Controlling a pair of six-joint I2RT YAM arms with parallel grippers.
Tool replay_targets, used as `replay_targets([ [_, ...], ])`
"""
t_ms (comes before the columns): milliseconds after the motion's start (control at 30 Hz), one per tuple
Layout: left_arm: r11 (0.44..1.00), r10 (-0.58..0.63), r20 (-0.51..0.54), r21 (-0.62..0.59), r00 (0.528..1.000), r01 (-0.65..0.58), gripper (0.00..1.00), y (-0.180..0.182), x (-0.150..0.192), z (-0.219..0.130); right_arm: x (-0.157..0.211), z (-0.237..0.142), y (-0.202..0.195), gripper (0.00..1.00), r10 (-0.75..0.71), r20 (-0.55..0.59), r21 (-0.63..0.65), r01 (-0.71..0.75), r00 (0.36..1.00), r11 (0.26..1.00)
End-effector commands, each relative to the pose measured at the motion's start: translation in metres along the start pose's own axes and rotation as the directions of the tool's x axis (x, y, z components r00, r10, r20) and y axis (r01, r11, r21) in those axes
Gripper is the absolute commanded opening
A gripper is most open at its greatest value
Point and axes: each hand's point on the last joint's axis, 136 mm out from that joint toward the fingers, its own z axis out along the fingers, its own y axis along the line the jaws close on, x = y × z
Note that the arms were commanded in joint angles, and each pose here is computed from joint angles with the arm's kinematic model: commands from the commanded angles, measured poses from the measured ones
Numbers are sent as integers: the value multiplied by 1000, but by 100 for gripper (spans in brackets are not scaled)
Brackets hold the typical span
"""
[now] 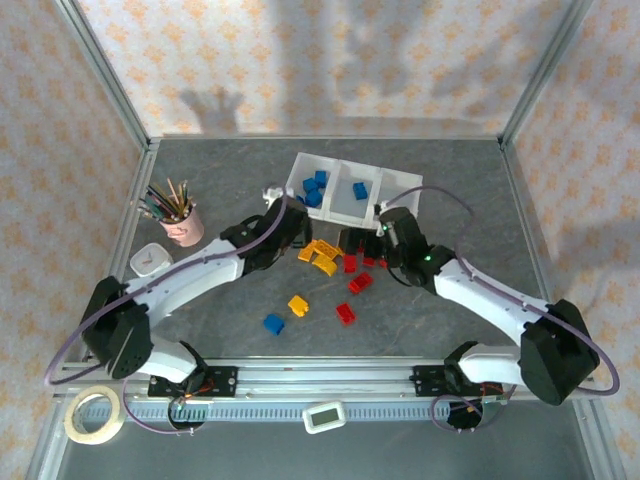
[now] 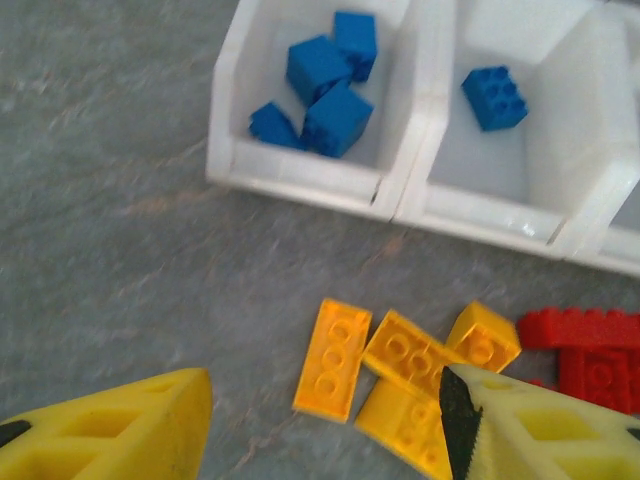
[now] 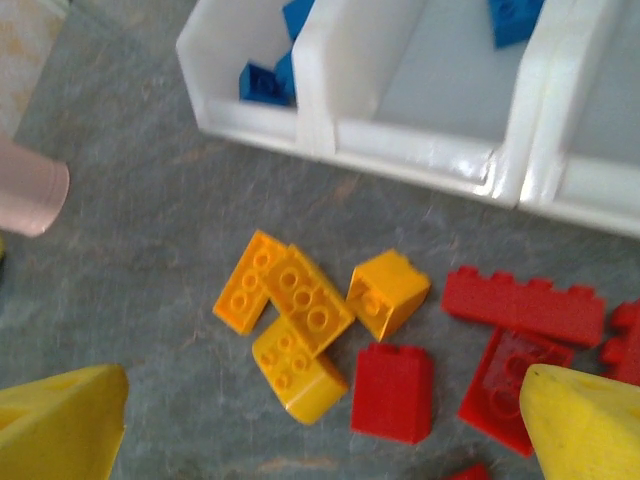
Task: Sort the legos into containers by color
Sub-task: Pick up the lego from the middle-left of the table.
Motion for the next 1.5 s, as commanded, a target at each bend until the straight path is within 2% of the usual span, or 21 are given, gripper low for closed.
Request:
replay_targets([
  [0, 997, -71, -61, -37, 996, 69, 66, 26, 30, -13, 10, -1, 17, 100, -17, 22, -70, 19, 1000, 997],
  [233, 994, -101, -204, -52, 974, 93, 68, 45, 92, -23, 45, 9, 36, 100, -60, -10, -122, 58, 998, 991],
  [600, 981, -191, -361, -110, 913, 162, 75, 63, 183, -47, 71, 18, 26, 100, -46, -47, -79, 43, 998, 996],
  [867, 966, -254, -396, -141, 883, 215, 85, 68, 216, -48, 75, 22, 30, 100, -53, -62, -84, 48, 997, 995],
  [1067, 962, -257, -387, -190, 886, 196, 86, 74, 227, -42, 74, 21, 28, 100, -58, -53, -75, 54, 997, 996],
  [1233, 951, -228, -371, -283, 900, 124, 81, 92, 232, -45, 74, 21, 25, 100, -62, -52, -65, 58, 997, 996],
  [1467, 957, -219, -339, -257, 915, 134, 63, 87, 226, -42, 75, 23, 26, 100, -60, -52, -65, 57, 997, 996],
])
